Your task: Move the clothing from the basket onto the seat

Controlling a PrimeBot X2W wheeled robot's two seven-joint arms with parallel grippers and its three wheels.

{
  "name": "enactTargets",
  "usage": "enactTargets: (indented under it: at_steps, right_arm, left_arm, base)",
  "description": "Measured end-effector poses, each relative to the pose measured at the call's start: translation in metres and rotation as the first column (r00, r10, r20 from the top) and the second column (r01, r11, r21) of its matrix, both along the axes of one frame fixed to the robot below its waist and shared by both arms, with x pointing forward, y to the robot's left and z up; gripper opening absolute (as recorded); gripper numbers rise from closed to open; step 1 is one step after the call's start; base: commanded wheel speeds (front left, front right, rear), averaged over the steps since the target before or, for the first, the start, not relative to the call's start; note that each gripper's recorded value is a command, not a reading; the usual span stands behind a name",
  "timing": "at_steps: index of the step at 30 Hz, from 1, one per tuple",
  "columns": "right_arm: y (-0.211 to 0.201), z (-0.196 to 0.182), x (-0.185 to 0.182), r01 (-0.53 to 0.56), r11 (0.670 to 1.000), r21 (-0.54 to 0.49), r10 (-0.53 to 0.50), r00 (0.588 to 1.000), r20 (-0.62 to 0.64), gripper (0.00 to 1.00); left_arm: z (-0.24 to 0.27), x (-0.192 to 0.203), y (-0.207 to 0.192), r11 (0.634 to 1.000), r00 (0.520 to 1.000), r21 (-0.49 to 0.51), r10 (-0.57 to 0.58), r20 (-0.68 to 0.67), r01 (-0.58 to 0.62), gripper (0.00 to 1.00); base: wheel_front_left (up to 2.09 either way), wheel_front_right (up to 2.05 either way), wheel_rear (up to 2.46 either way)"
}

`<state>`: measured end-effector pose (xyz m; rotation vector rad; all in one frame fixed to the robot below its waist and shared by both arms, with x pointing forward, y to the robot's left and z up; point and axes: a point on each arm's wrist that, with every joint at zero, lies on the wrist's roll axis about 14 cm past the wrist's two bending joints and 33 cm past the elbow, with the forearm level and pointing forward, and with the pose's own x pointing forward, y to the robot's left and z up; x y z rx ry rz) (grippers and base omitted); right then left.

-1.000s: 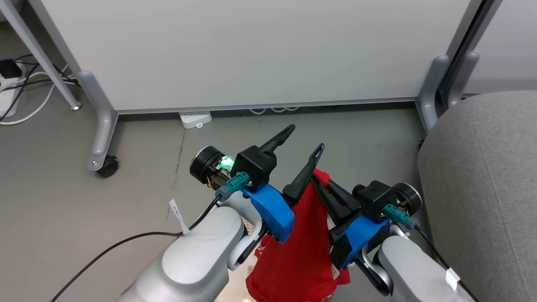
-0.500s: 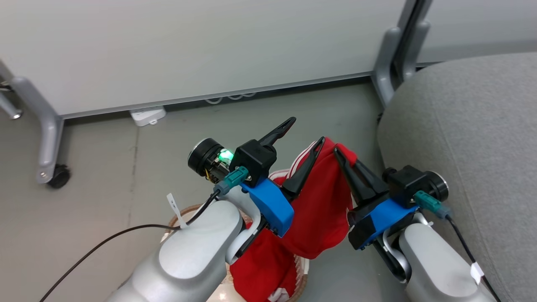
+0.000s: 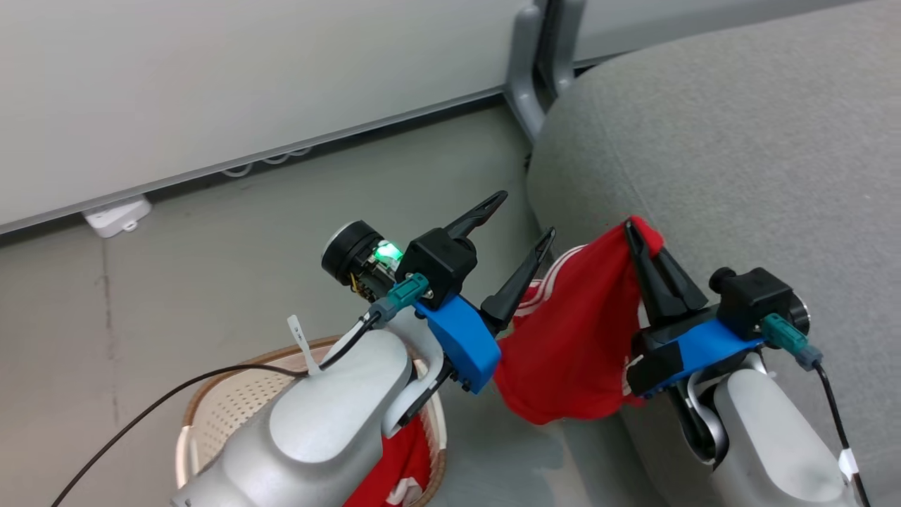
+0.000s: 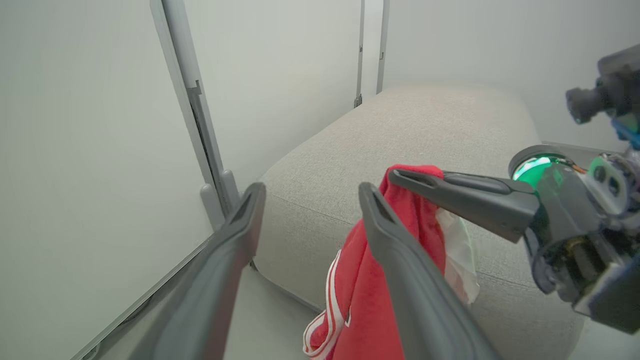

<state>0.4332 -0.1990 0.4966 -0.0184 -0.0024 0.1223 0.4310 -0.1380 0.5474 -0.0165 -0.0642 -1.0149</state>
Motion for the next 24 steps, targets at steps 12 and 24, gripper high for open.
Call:
enactTargets:
  at_steps: [12,24]
  right_arm:
    - [-0.075,-0.005,-0.034,0.233,0.973,-0.005,-0.233,0.972,-0.018,0.00]
    - [-0.089,-0.006,-0.033,0.280,0.960,-0.024,-0.280,0.960,-0.016,0.00]
  left_arm:
    - [-0.013,-0.020,-0.049,0.988,0.987,-0.017,-0.157,-0.034,0.157,1.00]
    - [-0.025,-0.019,-0.060,0.981,0.979,-0.027,-0.195,-0.060,0.194,1.00]
  base:
    - [0.00,0.00,0.00]
    - [0.00,0.00,0.00]
